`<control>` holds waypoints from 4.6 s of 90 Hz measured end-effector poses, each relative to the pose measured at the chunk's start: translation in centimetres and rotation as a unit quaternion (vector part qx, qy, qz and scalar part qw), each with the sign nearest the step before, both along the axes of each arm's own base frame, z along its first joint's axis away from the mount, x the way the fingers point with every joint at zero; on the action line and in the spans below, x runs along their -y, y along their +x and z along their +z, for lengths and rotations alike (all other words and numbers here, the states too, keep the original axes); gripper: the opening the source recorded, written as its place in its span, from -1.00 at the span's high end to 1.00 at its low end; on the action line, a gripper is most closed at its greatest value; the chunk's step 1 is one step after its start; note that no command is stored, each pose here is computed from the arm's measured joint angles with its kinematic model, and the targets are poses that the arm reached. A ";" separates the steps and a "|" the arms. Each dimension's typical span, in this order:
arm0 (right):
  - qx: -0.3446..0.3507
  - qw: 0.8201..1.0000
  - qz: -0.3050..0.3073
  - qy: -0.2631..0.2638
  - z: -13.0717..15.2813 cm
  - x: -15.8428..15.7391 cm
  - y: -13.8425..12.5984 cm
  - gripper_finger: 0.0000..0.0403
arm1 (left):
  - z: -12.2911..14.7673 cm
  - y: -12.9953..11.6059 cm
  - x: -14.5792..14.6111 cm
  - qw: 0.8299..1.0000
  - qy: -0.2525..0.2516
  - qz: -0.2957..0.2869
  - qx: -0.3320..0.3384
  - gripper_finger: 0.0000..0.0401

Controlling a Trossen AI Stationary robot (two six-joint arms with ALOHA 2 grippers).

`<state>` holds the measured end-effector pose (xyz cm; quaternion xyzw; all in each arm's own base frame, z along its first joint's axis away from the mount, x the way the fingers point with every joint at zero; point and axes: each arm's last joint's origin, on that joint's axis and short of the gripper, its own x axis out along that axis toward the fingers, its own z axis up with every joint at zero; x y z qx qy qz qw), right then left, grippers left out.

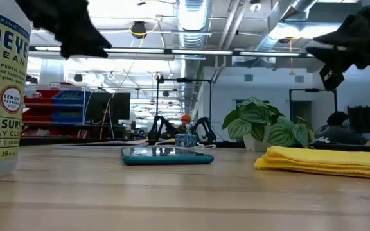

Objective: Apply microfiber cloth
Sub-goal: Spray the front of the blue tablet

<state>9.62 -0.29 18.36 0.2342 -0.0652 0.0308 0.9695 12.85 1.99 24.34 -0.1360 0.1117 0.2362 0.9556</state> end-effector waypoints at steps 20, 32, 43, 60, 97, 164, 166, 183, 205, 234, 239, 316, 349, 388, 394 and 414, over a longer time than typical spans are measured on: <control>0.033 0.998 0.051 0.009 0.8 -0.8 0.2 0.52 | -4.6 -0.7 1.3 0.994 -0.036 -0.037 0.100 0.13; 0.025 0.994 0.093 -0.042 1.3 -2.1 0.7 0.52 | -5.6 -0.7 1.9 0.989 -0.064 -0.042 0.124 0.13; -0.012 0.990 0.104 -0.089 2.8 -3.8 1.6 0.52 | -5.8 -0.6 2.5 0.986 -0.095 -0.043 0.129 0.13; -0.160 0.970 0.090 -0.162 4.6 -6.9 3.6 0.52 | -6.3 -0.4 3.3 0.986 -0.111 -0.036 0.116 0.13; -0.340 0.930 0.120 -0.077 2.5 -11.7 8.7 0.46 | -6.9 -0.1 4.1 0.988 -0.110 -0.003 0.107 0.13; -0.550 0.811 -0.014 -0.199 -7.6 -12.3 12.6 0.34 | -6.9 -0.1 4.1 0.989 -0.108 -0.003 0.103 0.13; -0.548 0.810 -0.011 -0.208 -7.6 -12.2 12.7 0.40 | -6.9 -0.1 4.1 0.989 -0.108 -0.004 0.103 0.13; -0.524 0.797 0.028 -0.298 -6.5 -10.8 13.4 0.93 | -6.9 -0.1 4.1 0.987 -0.117 -0.001 0.107 0.13; -0.456 0.797 0.080 -0.388 -2.9 -9.3 13.4 0.94 | -6.9 -0.1 4.1 0.987 -0.118 -0.001 0.108 0.13; -0.434 0.782 0.144 -0.424 -2.6 -8.0 14.1 0.96 | -6.9 -0.1 4.1 0.986 -0.123 0.000 0.111 0.13; -0.441 0.779 0.141 -0.422 -3.2 -7.8 14.5 0.94 | -6.9 -0.1 4.1 0.986 -0.123 0.000 0.111 0.13; -0.502 0.841 0.078 -0.186 -3.7 -5.3 15.6 0.08 | -7.1 0.0 4.2 0.987 -0.125 0.002 0.105 0.13; -0.515 0.828 -0.002 -0.220 -3.8 -4.7 16.3 0.37 | -7.5 0.3 4.3 0.989 -0.119 0.004 0.085 0.13; -0.400 0.914 0.003 -0.072 0.6 -2.8 23.1 0.33 | -7.1 1.6 6.1 0.974 0.077 -0.195 -0.085 0.16; -0.405 0.914 0.013 -0.037 0.4 -2.0 24.3 0.28 | -7.2 2.1 6.4 0.959 0.115 -0.226 -0.127 0.19; -0.466 0.881 0.041 0.072 -3.6 0.4 27.0 -0.02 | -9.2 3.8 7.0 0.931 0.116 -0.275 -0.212 0.30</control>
